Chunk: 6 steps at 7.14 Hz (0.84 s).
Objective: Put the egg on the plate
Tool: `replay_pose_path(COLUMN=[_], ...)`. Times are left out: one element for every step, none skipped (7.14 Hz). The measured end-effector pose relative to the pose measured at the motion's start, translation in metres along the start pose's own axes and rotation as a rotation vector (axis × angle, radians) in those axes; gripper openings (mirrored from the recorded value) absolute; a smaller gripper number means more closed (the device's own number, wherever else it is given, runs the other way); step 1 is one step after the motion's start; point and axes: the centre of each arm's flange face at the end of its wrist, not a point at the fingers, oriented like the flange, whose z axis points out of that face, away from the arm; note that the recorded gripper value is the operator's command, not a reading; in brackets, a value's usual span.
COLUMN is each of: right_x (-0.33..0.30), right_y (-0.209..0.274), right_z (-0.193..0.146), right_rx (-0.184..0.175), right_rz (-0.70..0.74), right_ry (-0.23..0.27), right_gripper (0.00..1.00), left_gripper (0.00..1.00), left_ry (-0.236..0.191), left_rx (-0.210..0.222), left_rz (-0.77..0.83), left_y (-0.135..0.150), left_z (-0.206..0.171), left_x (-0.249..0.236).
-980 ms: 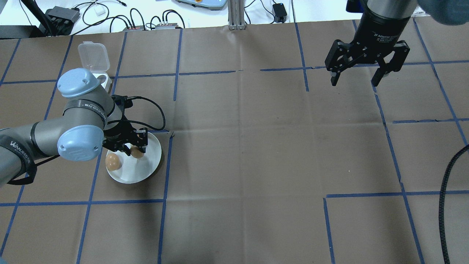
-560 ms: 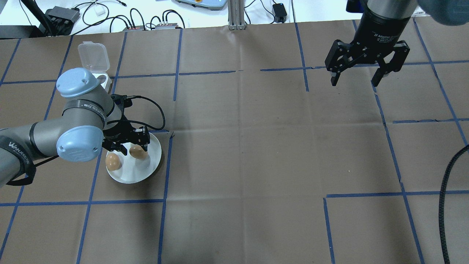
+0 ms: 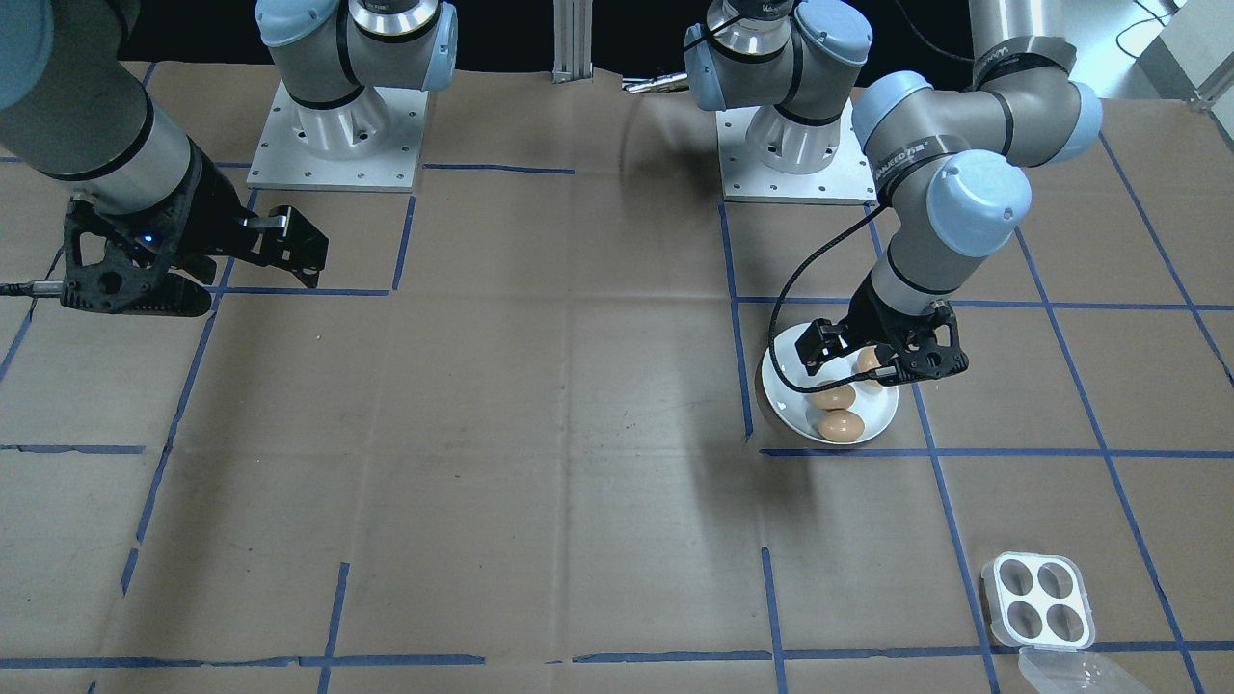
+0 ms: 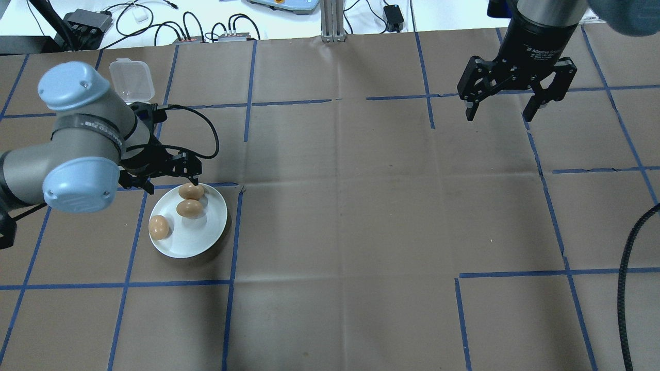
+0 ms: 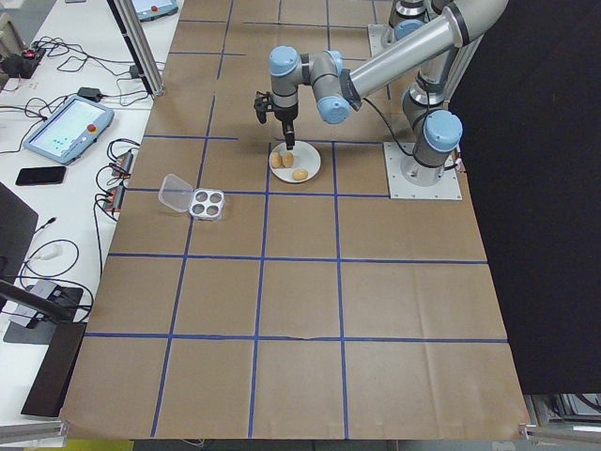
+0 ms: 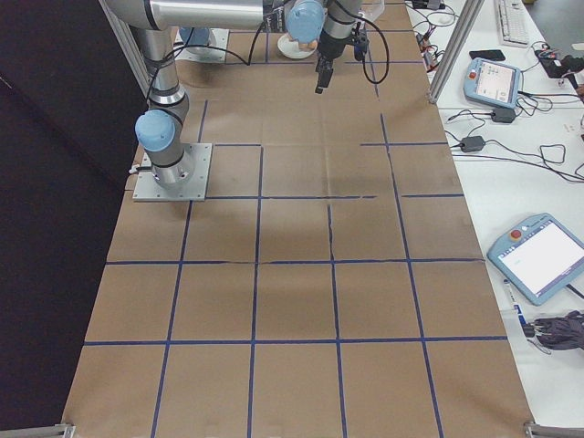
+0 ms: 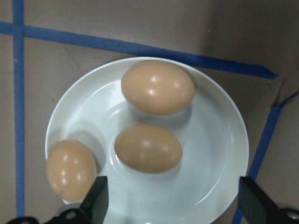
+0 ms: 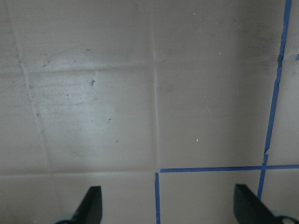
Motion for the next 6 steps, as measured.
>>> replay_pose_path(right_x=[0.0,0.0,0.0,0.0,0.0,0.0], right_y=[0.0,0.0,0.0,0.0,0.0,0.0], right_z=[0.0,0.0,0.0,0.0,0.0,0.0], right_rx=[0.0,0.0,0.0,0.0,0.0,0.0], right_rz=[0.0,0.0,0.0,0.0,0.0,0.0], right_ry=[0.0,0.0,0.0,0.0,0.0,0.0], right_gripper=[1.0,1.0,1.0,1.0,1.0,1.0], left_gripper=[0.99,0.99,0.99,0.99,0.99,0.99], left_ry=[0.002,0.002,0.001,0.0,0.0,-0.003], left_rx=[0.008,0.019,0.025,0.033,0.043,0.051], left_rz=[-0.017,-0.033,-0.037,-0.037,-0.026,-0.007], left_y=[-0.009,-0.015,-0.017,-0.014,-0.009,-0.003], left_z=[-0.04,-0.077,-0.107,-0.128,-0.142,-0.149], left_x=[0.005,0.017,0.034,0.053,0.07,0.084])
